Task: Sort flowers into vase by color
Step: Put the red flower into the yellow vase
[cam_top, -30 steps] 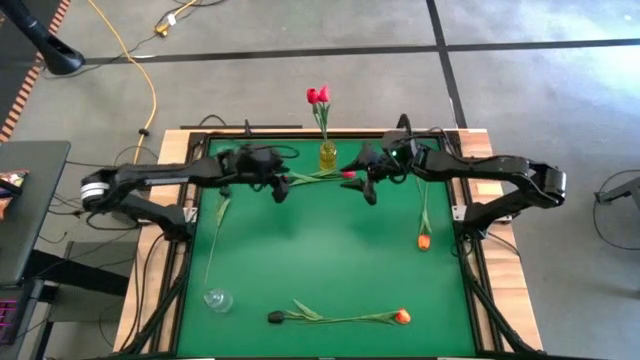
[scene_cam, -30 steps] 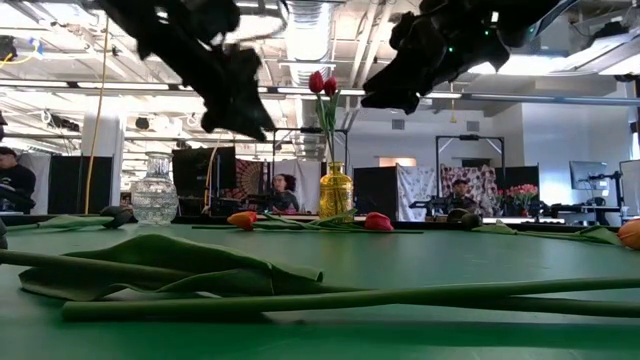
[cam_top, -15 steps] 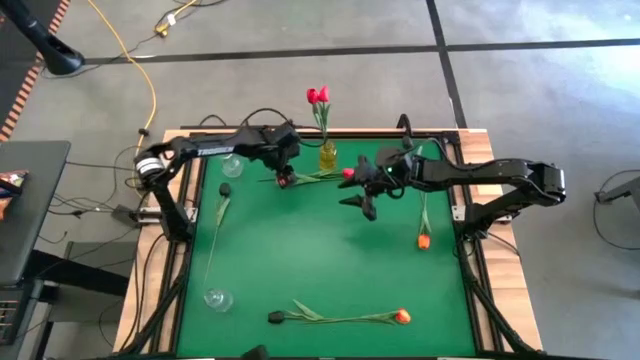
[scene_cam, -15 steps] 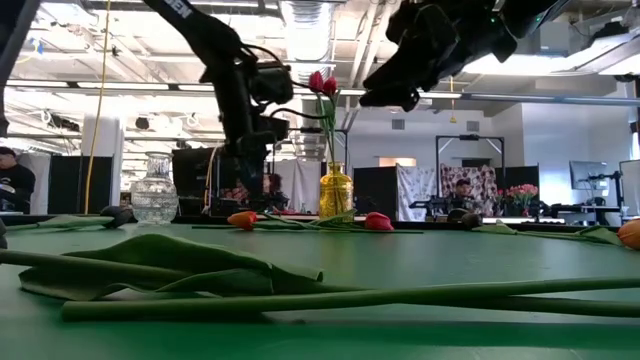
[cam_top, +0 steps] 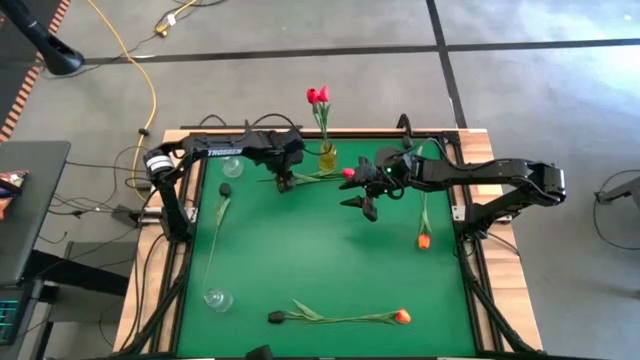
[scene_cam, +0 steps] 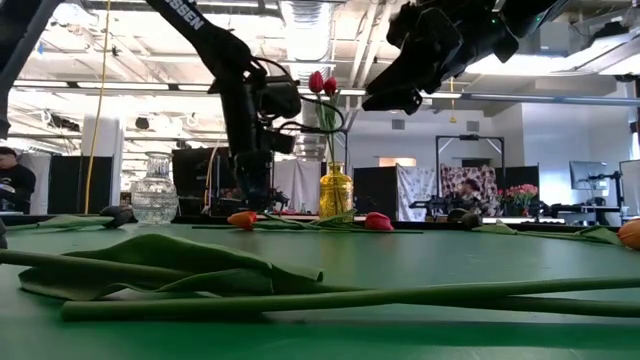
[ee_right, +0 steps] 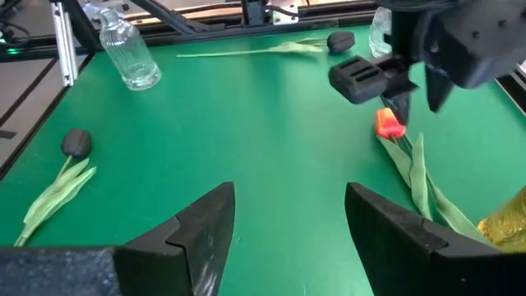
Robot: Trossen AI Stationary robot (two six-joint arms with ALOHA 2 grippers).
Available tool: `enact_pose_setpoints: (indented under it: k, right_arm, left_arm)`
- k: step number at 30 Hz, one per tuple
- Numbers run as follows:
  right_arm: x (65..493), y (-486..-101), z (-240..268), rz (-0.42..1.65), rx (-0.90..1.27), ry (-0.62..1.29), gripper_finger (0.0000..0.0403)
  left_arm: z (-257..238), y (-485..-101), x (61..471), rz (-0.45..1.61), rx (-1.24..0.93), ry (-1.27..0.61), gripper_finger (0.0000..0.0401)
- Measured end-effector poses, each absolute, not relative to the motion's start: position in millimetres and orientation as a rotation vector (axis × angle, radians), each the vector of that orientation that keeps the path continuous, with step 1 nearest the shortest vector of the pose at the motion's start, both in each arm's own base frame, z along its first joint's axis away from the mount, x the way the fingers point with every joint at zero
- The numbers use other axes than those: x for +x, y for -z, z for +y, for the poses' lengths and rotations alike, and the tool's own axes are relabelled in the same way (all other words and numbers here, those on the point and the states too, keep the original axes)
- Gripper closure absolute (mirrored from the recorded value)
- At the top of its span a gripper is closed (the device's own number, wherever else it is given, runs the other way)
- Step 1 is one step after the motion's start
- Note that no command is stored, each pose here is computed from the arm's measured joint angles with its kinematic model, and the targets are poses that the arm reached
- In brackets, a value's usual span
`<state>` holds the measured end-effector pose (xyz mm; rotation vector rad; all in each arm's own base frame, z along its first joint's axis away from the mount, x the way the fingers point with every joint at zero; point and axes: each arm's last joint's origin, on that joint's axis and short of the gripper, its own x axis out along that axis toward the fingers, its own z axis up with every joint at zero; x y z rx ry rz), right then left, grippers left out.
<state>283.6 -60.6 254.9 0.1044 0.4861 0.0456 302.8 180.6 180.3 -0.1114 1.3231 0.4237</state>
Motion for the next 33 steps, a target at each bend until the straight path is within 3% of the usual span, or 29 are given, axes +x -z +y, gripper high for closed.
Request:
enact_pose_setpoints:
  k: [10,27,33]
  right_arm:
    - [283.2,-254.8,-62.2,0.486,0.102,-0.044,0.0144]
    - [284.5,-254.8,-55.9,0.487,0.107,-0.065,0.0144]
    - [284.6,-254.8,-55.8,0.487,0.109,-0.065,0.0144]
  left_arm:
    - [169.7,-181.0,286.6,1.522,-0.077,-0.377,0.0221]
    - [181.9,-163.7,262.5,1.59,-0.037,-0.186,0.0221]
    - [180.0,-148.9,256.2,1.616,0.013,-0.232,0.0221]
